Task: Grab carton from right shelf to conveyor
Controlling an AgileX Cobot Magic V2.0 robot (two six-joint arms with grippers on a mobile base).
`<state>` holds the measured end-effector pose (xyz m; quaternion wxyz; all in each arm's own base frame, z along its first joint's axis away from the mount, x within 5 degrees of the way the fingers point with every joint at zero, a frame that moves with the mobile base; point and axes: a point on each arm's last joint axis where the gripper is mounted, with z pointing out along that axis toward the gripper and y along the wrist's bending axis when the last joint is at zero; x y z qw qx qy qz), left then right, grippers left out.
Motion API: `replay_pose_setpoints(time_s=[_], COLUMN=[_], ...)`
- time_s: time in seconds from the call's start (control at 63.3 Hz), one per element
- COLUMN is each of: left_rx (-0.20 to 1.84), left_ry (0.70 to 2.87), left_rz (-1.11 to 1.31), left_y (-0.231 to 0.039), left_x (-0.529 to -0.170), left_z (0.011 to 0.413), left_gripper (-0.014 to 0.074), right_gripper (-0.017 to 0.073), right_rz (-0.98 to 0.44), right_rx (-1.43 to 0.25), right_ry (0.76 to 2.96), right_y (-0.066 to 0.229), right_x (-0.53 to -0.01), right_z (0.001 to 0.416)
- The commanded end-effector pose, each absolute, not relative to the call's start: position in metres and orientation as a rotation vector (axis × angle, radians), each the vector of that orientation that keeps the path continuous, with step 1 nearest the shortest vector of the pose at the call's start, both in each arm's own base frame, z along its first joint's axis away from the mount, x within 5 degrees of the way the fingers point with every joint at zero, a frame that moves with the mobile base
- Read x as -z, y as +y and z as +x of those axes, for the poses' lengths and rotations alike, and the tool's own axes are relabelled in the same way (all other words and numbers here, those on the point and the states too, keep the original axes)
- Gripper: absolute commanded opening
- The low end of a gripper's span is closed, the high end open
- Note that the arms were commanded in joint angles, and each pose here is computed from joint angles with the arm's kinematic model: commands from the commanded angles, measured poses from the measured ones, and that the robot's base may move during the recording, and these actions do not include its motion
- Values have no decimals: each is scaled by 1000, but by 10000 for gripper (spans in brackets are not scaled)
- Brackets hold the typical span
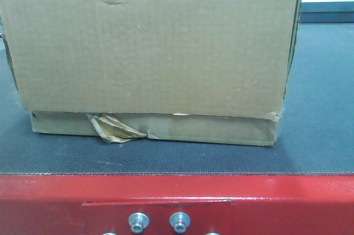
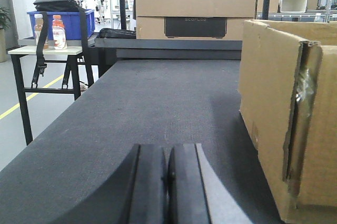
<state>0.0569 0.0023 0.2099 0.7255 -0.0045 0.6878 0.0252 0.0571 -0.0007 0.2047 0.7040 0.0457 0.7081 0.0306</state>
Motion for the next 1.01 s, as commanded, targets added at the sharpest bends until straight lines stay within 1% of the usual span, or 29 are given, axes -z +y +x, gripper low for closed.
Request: replay_pose_setpoints(time_s=[0.0, 0.995], left_rx=[-59, -59], left_ry=[1495, 1495], left_rz=[-12, -12], left_y=[3, 3], left_x=[-212, -212], left_z=[56, 56], left_gripper=[1, 1], right_gripper=[-69, -69], right_rz=[87, 87], right_rx=[-44, -44], right_ry=[1540, 1540], right_y=[-1, -1], right_x=[-208, -208], right_z=[56, 56])
